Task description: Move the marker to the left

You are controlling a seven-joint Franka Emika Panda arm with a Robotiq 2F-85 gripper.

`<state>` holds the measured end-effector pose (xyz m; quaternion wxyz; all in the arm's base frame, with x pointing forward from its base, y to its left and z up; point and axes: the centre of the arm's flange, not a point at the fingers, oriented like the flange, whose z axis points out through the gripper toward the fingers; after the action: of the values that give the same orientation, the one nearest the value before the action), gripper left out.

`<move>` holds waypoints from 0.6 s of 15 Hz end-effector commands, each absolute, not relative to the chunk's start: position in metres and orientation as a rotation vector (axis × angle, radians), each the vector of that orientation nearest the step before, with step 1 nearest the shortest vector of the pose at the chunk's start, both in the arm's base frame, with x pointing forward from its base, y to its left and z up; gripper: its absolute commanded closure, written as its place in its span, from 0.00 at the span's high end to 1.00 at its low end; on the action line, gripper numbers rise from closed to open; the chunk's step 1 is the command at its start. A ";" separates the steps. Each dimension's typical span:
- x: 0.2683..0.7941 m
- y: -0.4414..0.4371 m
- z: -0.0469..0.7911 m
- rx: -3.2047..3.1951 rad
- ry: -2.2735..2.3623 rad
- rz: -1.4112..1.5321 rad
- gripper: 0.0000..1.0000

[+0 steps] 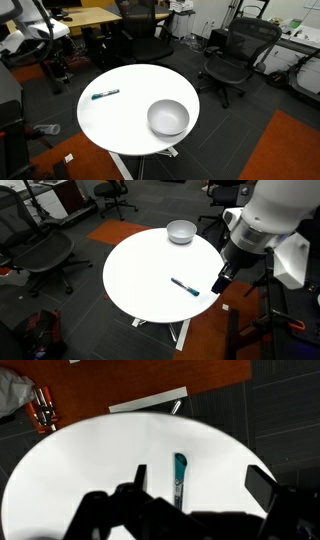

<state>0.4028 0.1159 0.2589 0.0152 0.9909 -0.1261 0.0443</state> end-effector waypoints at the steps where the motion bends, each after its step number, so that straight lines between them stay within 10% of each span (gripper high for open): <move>1: 0.436 0.111 0.228 3.075 -0.433 0.132 1.00; 9: 0.479 0.105 0.190 3.054 -0.441 0.073 1.00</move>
<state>0.4586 0.0948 0.2043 0.0242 0.9897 -0.1401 0.0187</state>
